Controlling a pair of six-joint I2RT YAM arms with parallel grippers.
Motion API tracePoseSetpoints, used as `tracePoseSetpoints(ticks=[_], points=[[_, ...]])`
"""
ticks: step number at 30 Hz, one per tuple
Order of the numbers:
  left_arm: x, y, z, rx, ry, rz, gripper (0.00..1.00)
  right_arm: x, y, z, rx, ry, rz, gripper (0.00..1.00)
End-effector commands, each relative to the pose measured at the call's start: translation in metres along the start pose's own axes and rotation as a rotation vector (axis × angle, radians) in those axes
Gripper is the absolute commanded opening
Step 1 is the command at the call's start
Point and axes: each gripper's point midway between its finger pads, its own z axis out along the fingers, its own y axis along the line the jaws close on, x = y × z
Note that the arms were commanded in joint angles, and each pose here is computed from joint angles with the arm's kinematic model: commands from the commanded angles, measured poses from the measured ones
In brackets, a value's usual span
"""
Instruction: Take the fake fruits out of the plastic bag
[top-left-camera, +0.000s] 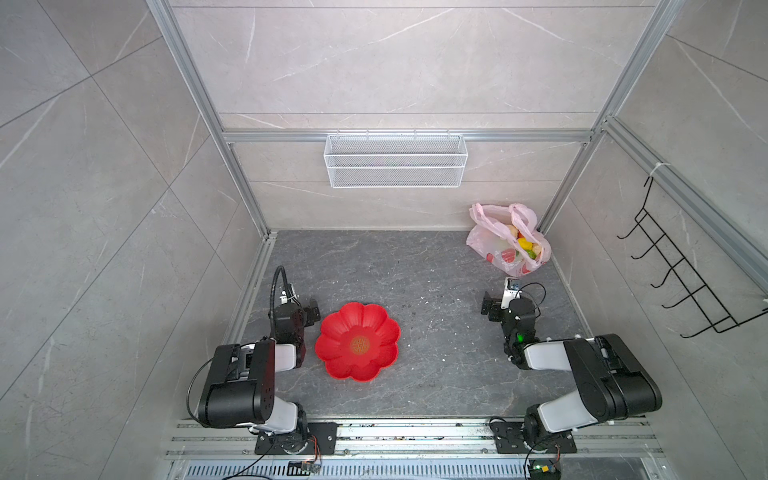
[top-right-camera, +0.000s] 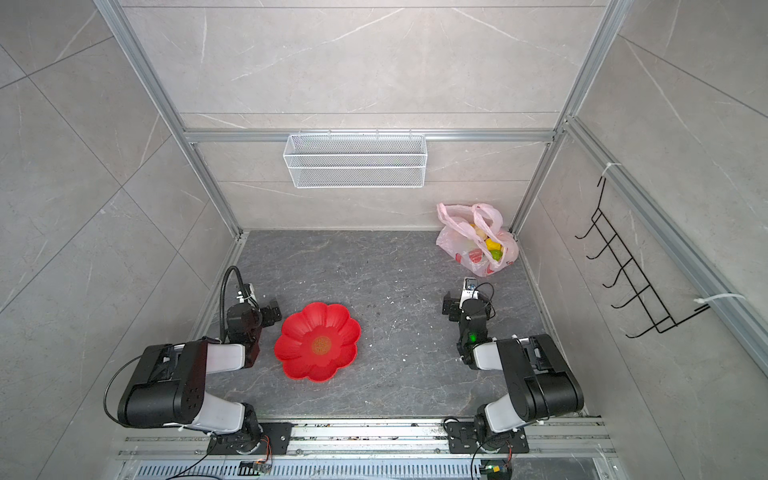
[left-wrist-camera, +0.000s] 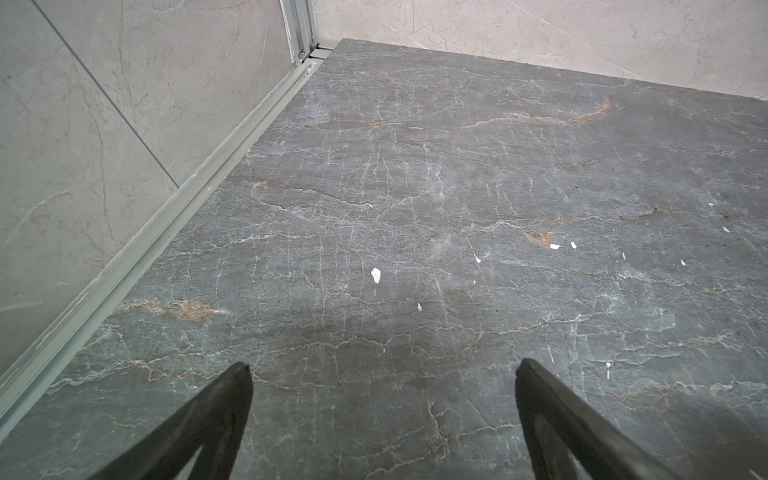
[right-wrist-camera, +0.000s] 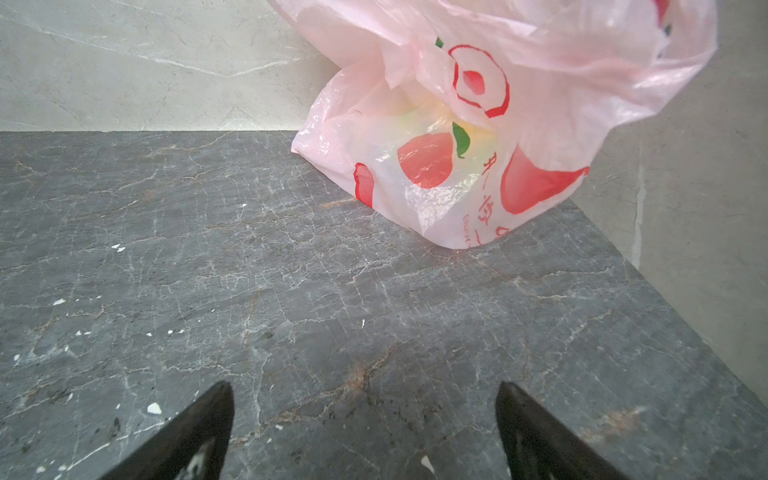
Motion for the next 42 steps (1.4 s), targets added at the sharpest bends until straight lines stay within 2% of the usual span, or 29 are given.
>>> tracePoseSetpoints(ticks=[1,7,11,13,16,17,20,23,26,28,31,34,39,42], points=[[-0.019,-0.002,0.003,0.007,-0.063,0.008,1.00,-0.002,0.001,0.002,-0.007,-0.001,-0.008,0.99],[-0.032,0.005,-0.003,-0.034,-0.054,-0.008,1.00,-0.017,0.000,-0.002,0.002,0.014,-0.014,0.99],[-0.057,0.006,-0.016,-0.041,-0.041,-0.013,1.00,-0.027,-0.018,-0.007,0.105,0.125,0.033,0.99],[-0.069,0.018,-0.023,-0.110,-0.060,-0.099,1.00,-0.035,-0.019,-0.013,0.114,0.157,0.079,0.99],[-0.068,0.059,-0.044,-0.353,-0.037,-0.396,1.00,-0.057,-0.006,-0.028,0.025,0.174,0.165,0.99],[-0.069,0.058,-0.047,-0.347,-0.020,-0.423,1.00,-0.063,-0.001,-0.033,-0.007,0.182,0.194,0.99],[-0.084,0.035,-0.047,-0.215,0.008,-0.419,1.00,-0.080,0.013,-0.044,-0.090,0.222,0.274,0.99],[-0.089,0.019,-0.048,-0.139,0.081,-0.427,1.00,-0.091,0.042,-0.058,-0.263,0.268,0.313,0.99],[-0.094,0.001,-0.052,-0.064,0.117,-0.428,1.00,-0.092,0.051,-0.072,-0.293,0.372,0.440,0.99],[-0.095,-0.009,-0.056,-0.032,0.134,-0.422,1.00,-0.097,0.066,-0.081,-0.365,0.426,0.461,0.99],[-0.094,-0.019,-0.063,-0.015,0.160,-0.413,1.00,-0.095,0.088,-0.096,-0.392,0.475,0.423,0.99],[-0.089,-0.023,-0.070,-0.013,0.215,-0.425,1.00,-0.083,0.114,-0.108,-0.348,0.508,0.280,0.99],[-0.082,-0.023,-0.078,-0.040,0.308,-0.419,1.00,-0.059,0.157,-0.110,-0.317,0.563,0.211,0.99],[-0.079,-0.024,-0.084,-0.032,0.332,-0.413,1.00,-0.045,0.188,-0.114,-0.280,0.570,0.113,0.99]])
